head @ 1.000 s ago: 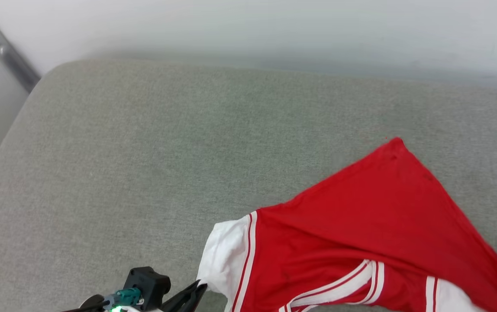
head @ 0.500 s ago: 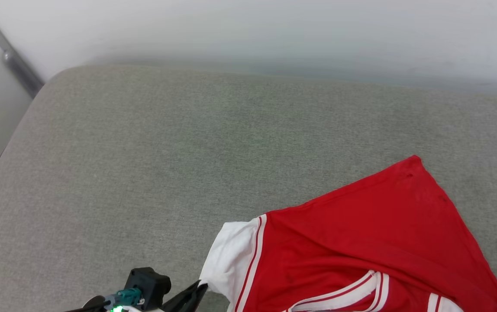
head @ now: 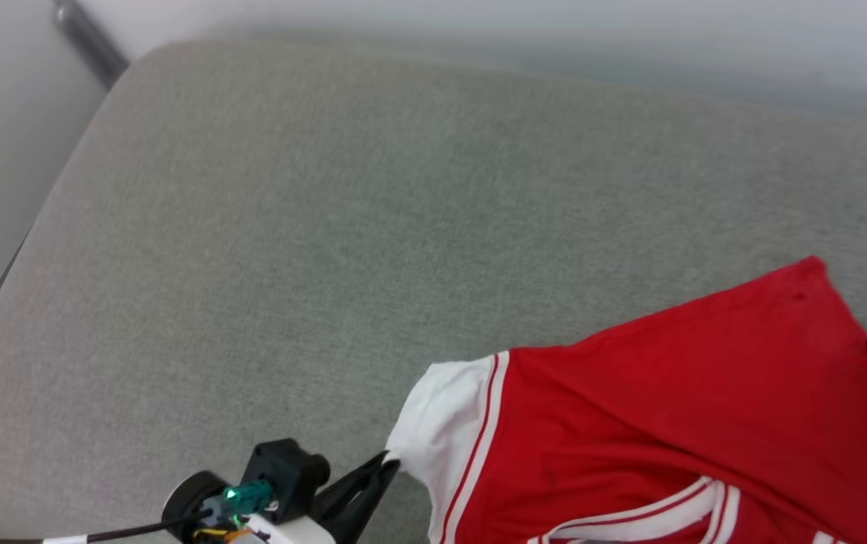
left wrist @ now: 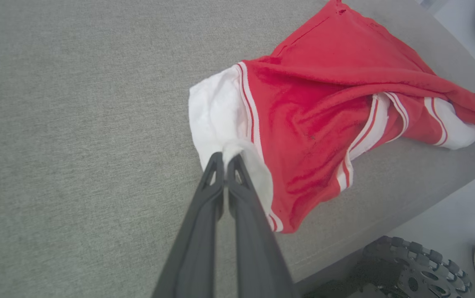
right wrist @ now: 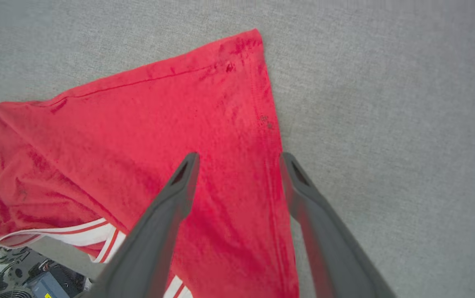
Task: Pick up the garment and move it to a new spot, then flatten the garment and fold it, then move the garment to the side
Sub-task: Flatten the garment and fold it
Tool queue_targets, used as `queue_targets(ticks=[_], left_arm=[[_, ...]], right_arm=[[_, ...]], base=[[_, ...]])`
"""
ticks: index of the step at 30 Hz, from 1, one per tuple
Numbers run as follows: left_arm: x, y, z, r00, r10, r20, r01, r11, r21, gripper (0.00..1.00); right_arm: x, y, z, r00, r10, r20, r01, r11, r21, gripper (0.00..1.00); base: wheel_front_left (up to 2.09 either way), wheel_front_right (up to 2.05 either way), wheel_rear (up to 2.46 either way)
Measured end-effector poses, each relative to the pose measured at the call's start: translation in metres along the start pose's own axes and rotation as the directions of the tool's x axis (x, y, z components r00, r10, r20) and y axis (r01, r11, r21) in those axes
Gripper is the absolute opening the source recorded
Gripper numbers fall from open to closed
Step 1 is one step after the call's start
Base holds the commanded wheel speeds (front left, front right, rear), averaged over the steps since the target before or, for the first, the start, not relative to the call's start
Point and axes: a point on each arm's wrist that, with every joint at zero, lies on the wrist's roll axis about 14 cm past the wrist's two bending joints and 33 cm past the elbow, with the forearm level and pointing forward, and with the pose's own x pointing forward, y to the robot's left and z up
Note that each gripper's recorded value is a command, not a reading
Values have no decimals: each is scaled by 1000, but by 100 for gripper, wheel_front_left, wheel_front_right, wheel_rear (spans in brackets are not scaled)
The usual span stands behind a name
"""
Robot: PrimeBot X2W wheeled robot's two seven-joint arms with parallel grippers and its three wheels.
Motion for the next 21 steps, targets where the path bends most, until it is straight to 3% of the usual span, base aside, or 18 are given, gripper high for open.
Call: queue_targets(ticks=[6,12,21], left_arm=[[10,6,8,1000,17,18,-17,1000,-3,0],[17,11,3,999,38,-6,-38,999,-26,0],[21,17,0,998,61,-18,-62,997,-52,0]], right_arm=[[53,9,22,995,-11,-101,5,998,-66,100],[104,8,10,968,-64,-241,33,991,-129,100],[140,13,1,946,-58,-319,7,987,-159,100]], base=[[0,0,0],[0,0,0],[0,0,0]])
